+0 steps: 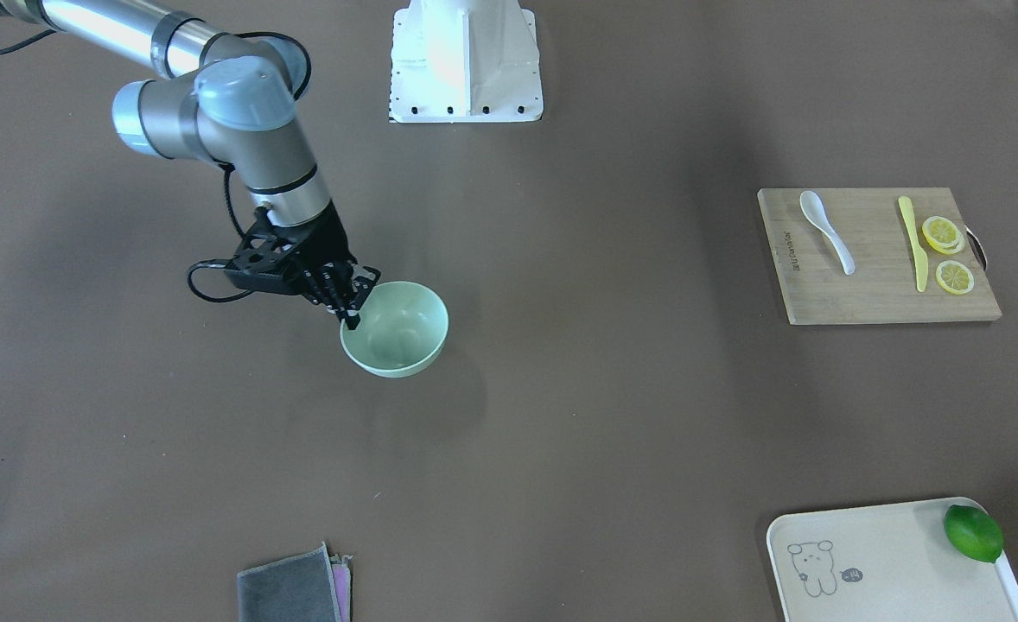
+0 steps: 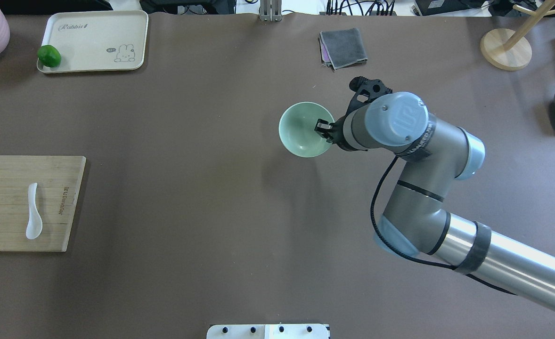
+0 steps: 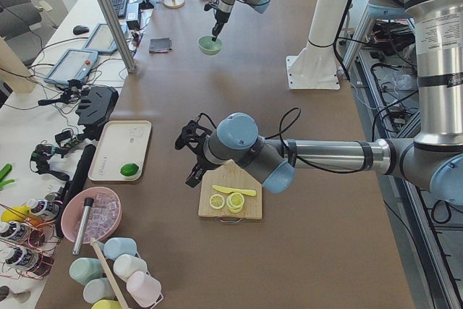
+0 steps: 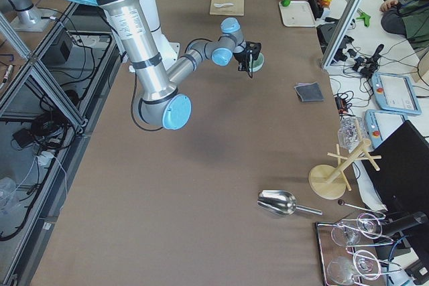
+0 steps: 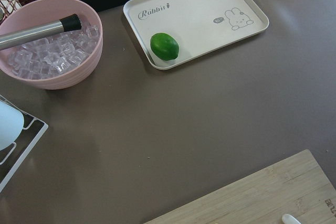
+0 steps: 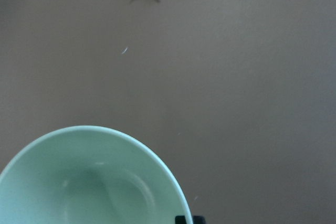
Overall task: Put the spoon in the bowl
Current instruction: 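Grip the bowl rim with the right gripper and drag it toward the table center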
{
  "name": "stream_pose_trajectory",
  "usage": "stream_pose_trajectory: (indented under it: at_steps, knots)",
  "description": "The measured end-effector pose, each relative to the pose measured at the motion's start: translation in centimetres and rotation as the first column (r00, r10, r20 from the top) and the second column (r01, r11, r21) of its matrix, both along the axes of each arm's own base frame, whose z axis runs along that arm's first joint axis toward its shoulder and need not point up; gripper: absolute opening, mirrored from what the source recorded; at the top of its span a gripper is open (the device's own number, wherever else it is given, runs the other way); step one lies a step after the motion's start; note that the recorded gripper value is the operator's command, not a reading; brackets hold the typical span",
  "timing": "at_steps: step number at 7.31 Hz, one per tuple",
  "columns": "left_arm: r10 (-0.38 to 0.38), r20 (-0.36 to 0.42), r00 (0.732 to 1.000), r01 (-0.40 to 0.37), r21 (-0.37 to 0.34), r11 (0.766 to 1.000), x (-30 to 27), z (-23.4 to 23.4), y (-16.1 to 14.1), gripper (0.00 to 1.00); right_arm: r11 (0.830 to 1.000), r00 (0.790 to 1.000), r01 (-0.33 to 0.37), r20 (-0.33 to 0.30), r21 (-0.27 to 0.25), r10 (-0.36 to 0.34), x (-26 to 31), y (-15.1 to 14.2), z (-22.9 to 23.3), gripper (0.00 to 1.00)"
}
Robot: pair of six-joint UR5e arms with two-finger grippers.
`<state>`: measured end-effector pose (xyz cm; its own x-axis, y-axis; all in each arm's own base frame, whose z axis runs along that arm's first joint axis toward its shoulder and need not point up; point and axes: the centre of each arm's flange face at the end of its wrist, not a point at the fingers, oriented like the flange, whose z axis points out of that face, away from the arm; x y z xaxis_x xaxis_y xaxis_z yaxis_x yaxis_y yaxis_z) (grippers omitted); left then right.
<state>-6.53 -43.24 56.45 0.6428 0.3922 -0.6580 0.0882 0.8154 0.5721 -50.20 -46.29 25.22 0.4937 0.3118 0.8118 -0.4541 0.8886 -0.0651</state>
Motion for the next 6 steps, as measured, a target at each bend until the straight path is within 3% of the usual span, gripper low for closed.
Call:
stream_pose_trajectory:
  at_steps: [2, 3, 5, 6]
  knots:
    - [0.006, 0.001, 1.0, -0.006, 0.001, 1.0, 0.4, -0.1, -0.2, 0.98, 0.997, 1.0, 0.02, -0.009, -0.076, -0.021, -5.3, 4.3, -4.4, 0.0]
    - [0.007, 0.001, 1.0, -0.007, 0.001, 1.0, 0.5, -0.1, -0.3, 0.98, 0.996, 0.999, 0.031, -0.021, -0.088, -0.033, -7.0, 5.7, -4.6, 0.3]
    - [0.01, 0.0, 1.0, -0.01, 0.001, 1.0, 0.6, -0.2, -0.3, 0.98, 0.996, 0.998, 0.026, -0.054, -0.083, -0.03, -8.5, 5.8, -4.2, 1.0]
    - [0.011, 0.0, 1.0, -0.011, 0.002, 1.0, 0.6, -0.2, -0.3, 0.98, 0.998, 0.998, 0.023, -0.057, -0.057, -0.026, -8.1, 5.2, -4.9, 1.0]
